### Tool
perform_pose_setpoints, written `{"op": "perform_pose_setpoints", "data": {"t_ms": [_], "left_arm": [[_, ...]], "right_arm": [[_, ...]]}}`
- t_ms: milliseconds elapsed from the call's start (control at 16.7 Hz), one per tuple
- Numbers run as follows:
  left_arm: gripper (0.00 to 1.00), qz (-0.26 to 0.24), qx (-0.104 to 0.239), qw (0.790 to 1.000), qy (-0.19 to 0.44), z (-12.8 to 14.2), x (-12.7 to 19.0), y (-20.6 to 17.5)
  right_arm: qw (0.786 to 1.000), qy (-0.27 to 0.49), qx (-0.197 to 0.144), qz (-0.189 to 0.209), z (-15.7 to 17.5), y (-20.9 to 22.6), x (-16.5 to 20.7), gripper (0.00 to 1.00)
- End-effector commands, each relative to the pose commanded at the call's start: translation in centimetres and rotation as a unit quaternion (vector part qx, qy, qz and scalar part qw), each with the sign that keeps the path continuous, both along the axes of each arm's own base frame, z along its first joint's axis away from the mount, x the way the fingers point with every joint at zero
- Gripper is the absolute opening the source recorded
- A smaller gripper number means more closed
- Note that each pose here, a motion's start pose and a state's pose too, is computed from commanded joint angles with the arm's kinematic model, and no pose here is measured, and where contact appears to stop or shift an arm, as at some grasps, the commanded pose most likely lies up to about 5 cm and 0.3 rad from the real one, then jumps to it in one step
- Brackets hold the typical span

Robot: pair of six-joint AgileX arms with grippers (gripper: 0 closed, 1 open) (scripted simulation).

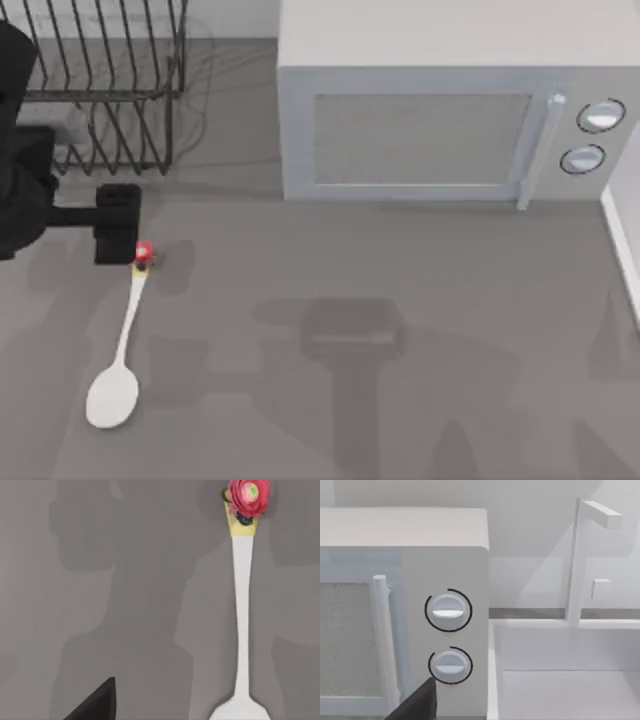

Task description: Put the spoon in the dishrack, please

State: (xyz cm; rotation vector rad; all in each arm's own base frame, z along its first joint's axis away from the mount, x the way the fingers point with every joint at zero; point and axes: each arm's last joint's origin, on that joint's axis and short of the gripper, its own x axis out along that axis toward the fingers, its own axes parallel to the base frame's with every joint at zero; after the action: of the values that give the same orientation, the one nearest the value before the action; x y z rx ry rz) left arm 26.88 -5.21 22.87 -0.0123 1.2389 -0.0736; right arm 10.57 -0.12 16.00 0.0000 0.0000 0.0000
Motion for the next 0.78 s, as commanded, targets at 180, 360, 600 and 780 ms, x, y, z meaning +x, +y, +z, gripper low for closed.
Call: {"op": "perform_pose_setpoints", "data": {"t_ms": [180,360,600,780], "left_arm": [[1.0,-0.003,0.014,0.996,0.083,-1.4,3.4,-1.6],[1.0,-0.004,0.026,0.99,0.14,-3.0,5.7,-2.8],[1.0,-0.005,0.031,0.986,0.162,-3.7,6.8,-3.3],[1.0,-0.005,0.031,0.986,0.162,-3.7,6.8,-3.3]], "right_arm": [[1.0,0.0,0.0,0.0,0.0,0.0,0.0,1.0],[1.0,0.0,0.0,0.0,0.0,0.0,0.0,1.0],[1.0,0.0,0.0,0.0,0.0,0.0,0.0,1.0],[1.0,0.0,0.0,0.0,0.0,0.0,0.0,1.0]]}}
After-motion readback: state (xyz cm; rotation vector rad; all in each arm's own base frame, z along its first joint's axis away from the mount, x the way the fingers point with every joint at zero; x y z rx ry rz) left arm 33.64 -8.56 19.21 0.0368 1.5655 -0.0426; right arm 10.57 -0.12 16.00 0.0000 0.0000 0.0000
